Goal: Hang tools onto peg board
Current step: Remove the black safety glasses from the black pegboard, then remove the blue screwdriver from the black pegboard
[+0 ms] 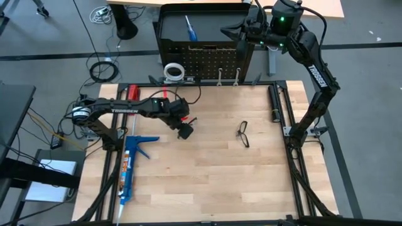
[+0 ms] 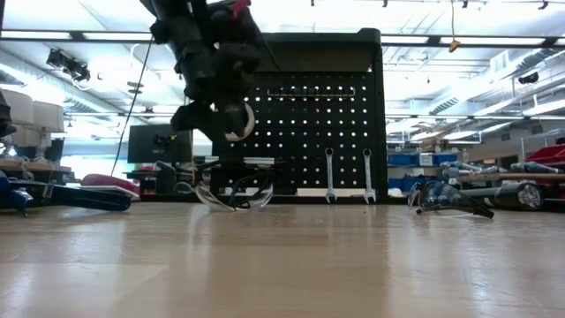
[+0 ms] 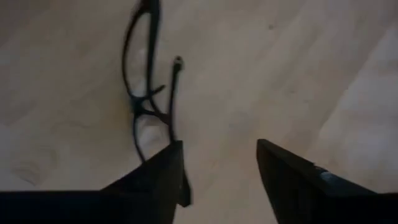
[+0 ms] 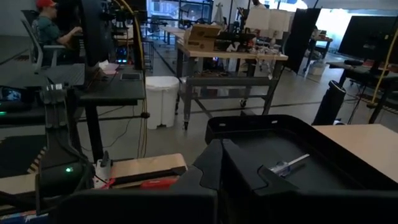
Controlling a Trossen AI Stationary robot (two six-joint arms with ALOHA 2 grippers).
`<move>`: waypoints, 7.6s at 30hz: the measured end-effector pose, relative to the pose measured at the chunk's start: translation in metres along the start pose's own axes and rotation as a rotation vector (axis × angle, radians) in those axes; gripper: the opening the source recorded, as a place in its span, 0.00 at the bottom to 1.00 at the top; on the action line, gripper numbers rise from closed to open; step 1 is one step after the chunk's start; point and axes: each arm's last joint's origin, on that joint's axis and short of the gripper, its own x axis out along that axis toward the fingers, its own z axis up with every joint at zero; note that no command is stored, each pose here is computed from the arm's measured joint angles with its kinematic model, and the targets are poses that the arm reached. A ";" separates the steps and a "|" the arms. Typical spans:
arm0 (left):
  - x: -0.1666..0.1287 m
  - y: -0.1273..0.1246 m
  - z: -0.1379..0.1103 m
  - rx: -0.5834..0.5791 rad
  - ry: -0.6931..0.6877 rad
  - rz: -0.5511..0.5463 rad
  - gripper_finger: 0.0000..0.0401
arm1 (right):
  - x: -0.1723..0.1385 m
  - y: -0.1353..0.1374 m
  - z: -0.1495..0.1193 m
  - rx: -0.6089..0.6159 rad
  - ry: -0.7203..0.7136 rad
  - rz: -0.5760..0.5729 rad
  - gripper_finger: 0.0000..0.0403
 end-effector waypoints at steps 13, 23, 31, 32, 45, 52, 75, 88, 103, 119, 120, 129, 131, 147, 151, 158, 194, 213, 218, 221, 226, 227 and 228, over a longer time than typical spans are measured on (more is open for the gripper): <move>0.033 0.017 -0.012 0.027 0.020 0.076 0.45 | 0.000 0.000 0.004 -0.002 -0.036 0.001 0.04; 0.034 0.017 -0.013 0.133 0.027 0.079 0.04 | 0.000 0.000 0.004 -0.001 -0.045 0.000 0.03; 0.031 0.024 -0.014 0.173 -0.013 0.254 0.01 | 0.000 0.000 0.005 -0.001 -0.048 -0.001 0.05; 0.030 0.025 -0.014 0.190 -0.019 0.292 0.01 | 0.000 0.000 0.005 -0.001 -0.048 -0.001 0.05; 0.019 0.041 -0.012 0.536 -0.185 1.016 0.03 | 0.000 0.000 0.005 0.047 -0.052 0.002 0.04; 0.042 0.059 -0.031 0.473 -0.154 0.869 0.03 | 0.000 0.000 0.006 0.065 -0.062 0.002 0.03; 0.008 0.016 0.007 0.294 -0.154 0.528 0.69 | 0.005 -0.002 0.008 0.057 -0.097 0.014 0.04; -0.045 0.011 -0.026 0.244 -0.204 0.538 0.56 | 0.017 0.040 -0.016 -0.077 0.118 0.195 0.04; -0.022 0.086 -0.055 -0.015 -0.178 0.407 0.46 | 0.107 0.081 -0.125 0.072 0.348 0.424 0.04; -0.036 0.125 -0.033 -0.051 -0.297 0.399 0.08 | 0.131 0.099 -0.267 0.272 0.509 0.429 0.03; -0.036 0.128 -0.033 -0.060 -0.304 0.392 0.04 | 0.131 0.100 -0.270 0.282 0.503 0.428 0.02; -0.028 0.148 -0.036 -0.143 -0.340 0.307 0.01 | 0.162 0.124 -0.302 0.293 0.517 0.475 0.02; -0.029 0.150 -0.035 -0.153 -0.347 0.316 0.01 | 0.176 0.131 -0.311 0.326 0.541 0.497 0.02; -0.018 0.166 -0.033 -0.213 -0.286 0.360 0.00 | 0.258 0.142 -0.364 0.277 0.620 0.505 0.02; -0.017 0.167 -0.032 -0.204 -0.286 0.366 0.00 | 0.260 0.142 -0.372 0.201 0.629 0.442 0.02; -0.017 0.165 -0.032 -0.176 -0.272 0.305 0.00 | 0.257 0.142 -0.378 0.157 0.668 0.415 0.02; -0.058 0.076 -0.044 0.292 -0.278 0.060 0.12 | 0.190 0.081 -0.227 0.142 0.473 0.139 0.04; -0.129 0.051 0.001 0.114 -0.688 0.419 0.24 | 0.100 0.052 -0.108 0.008 0.073 0.110 0.03; -0.146 0.043 0.008 0.108 -0.749 0.393 0.28 | 0.080 0.039 -0.080 -0.001 -0.006 0.064 0.13; -0.158 0.038 0.012 0.105 -0.792 0.375 0.28 | 0.087 0.035 -0.072 -0.002 0.013 0.062 0.20; -0.176 0.031 0.016 0.096 -0.849 0.369 0.26 | 0.106 0.032 -0.053 -0.035 -0.027 0.000 0.27; -0.178 0.031 0.016 0.096 -0.851 0.367 0.26 | 0.109 0.031 -0.050 -0.036 -0.033 -0.029 0.28; -0.180 0.030 0.016 0.095 -0.850 0.367 0.26 | 0.112 0.028 -0.049 -0.032 -0.029 -0.061 0.28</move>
